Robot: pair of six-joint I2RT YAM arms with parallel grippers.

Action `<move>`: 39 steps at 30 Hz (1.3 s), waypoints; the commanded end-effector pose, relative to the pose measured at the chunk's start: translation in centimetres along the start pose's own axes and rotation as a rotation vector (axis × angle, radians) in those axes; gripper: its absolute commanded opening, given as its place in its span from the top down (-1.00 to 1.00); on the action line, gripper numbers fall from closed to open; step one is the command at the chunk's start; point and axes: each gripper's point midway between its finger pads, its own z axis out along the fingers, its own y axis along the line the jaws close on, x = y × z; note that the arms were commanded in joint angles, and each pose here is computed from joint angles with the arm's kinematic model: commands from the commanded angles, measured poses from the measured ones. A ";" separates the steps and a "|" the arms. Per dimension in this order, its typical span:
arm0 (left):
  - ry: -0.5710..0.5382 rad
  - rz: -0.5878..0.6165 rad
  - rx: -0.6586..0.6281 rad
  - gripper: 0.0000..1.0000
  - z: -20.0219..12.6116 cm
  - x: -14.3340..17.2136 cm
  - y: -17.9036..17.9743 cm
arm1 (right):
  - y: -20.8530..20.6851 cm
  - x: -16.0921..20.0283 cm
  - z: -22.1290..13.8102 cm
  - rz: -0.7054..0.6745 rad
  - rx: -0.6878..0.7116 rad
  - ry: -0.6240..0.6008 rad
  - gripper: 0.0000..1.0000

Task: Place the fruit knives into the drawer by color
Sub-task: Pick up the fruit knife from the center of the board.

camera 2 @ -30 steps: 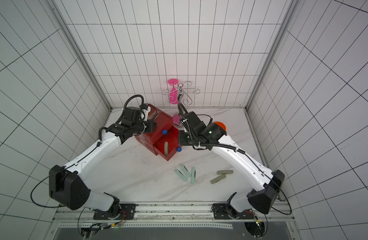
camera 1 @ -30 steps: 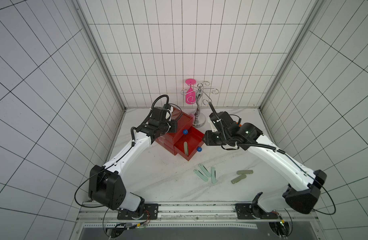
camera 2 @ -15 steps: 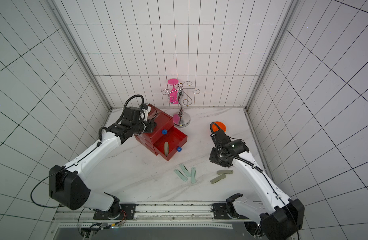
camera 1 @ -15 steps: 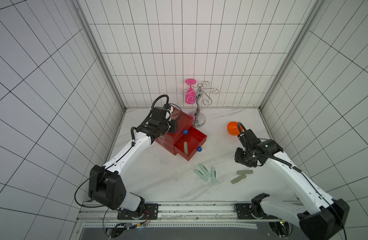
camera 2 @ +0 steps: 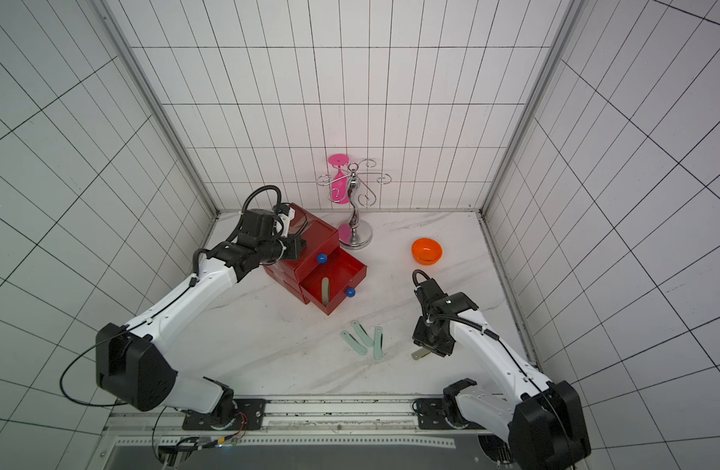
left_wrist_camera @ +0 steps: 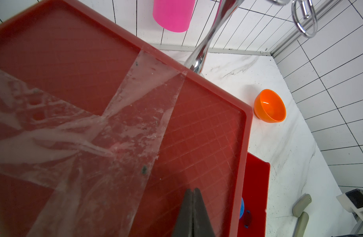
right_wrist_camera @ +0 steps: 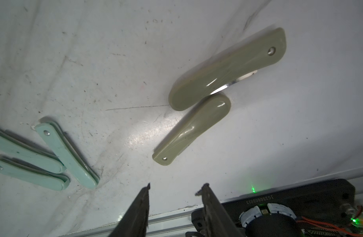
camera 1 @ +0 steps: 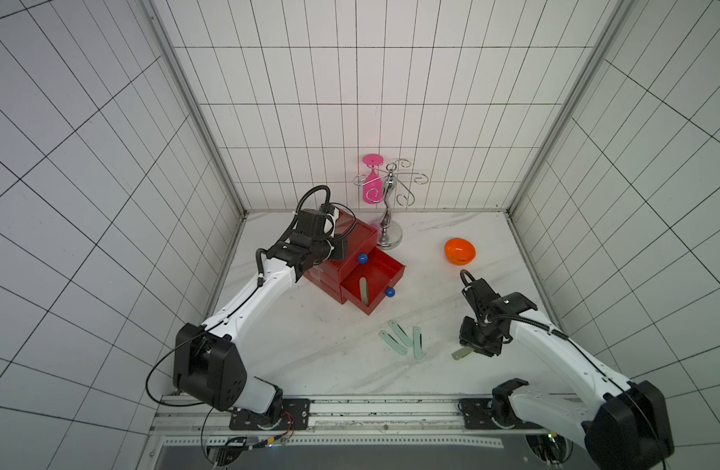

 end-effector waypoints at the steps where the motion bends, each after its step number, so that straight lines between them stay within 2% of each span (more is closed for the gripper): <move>1: 0.264 -0.064 -0.109 1.00 1.4 7.2 3.3 | -1.1 0.6 1.8 0.030 0.040 0.036 0.07; 15: 0.267 -0.063 -0.115 1.00 1.5 7.3 3.4 | -1.2 -0.1 4.5 0.058 0.052 0.094 0.06; 39: 0.261 -0.062 -0.115 1.00 1.4 7.1 3.3 | -2.0 -0.6 4.7 0.103 0.103 0.108 0.07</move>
